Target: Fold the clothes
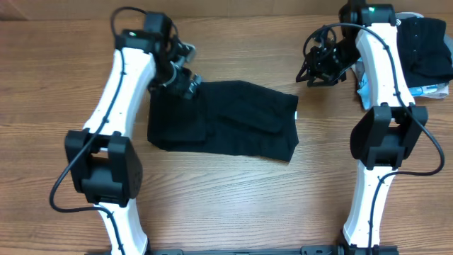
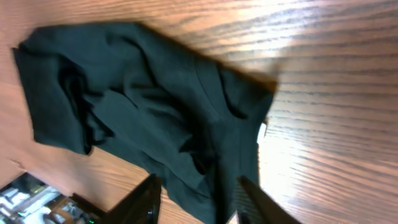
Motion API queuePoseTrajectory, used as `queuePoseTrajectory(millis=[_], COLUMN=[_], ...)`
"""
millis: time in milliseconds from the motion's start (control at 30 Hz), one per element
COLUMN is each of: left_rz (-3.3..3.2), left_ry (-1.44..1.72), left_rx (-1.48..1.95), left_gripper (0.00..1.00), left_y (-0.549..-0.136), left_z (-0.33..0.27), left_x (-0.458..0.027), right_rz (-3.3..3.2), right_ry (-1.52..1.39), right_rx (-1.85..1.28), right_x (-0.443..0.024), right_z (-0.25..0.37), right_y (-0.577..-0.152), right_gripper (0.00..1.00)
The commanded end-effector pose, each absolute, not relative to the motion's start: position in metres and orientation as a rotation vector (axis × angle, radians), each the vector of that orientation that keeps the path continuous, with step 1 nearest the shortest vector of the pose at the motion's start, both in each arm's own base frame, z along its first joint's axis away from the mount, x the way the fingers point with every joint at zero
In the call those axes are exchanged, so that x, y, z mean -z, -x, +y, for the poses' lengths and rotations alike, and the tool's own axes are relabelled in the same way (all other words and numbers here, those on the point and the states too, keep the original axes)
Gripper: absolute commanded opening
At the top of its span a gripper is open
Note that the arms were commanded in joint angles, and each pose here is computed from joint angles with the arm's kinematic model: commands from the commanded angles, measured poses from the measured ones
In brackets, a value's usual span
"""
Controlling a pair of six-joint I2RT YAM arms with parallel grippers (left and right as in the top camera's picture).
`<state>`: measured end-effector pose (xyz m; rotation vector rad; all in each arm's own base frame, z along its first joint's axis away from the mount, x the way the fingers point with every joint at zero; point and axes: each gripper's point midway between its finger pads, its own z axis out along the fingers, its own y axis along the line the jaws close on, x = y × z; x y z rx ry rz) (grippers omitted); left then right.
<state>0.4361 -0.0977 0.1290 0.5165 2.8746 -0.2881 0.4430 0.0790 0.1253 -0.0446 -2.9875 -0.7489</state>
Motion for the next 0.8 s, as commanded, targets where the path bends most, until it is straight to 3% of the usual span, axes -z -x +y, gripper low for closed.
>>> queuePoseTrajectory(millis=[0, 300, 467, 767], left_rz=[2.846, 2.848, 2.859, 2.894], left_ry=[-0.389, -0.1, 0.013, 0.156], left_rx=[0.299, 0.275, 0.254, 0.206], left_gripper=[1.0, 1.0, 1.0, 1.0], left_y=[-0.448, -0.457, -0.454, -0.441], left_z=[-0.086, -0.021, 0.015, 0.06], left_x=[-0.153, -0.167, -0.166, -0.163], right_rz=[-3.047, -2.921, -2.902, -2.966], right_ry=[-0.032, 0.006, 0.021, 0.103], right_rx=[0.659, 0.532, 0.498, 0.239], right_x=[-0.135, -0.082, -0.057, -0.039], right_z=[0.079, 0.082, 0.083, 0.074], right_y=[-0.442, -0.416, -0.41, -0.416], right_gripper=[0.45, 0.5, 0.6, 0.62])
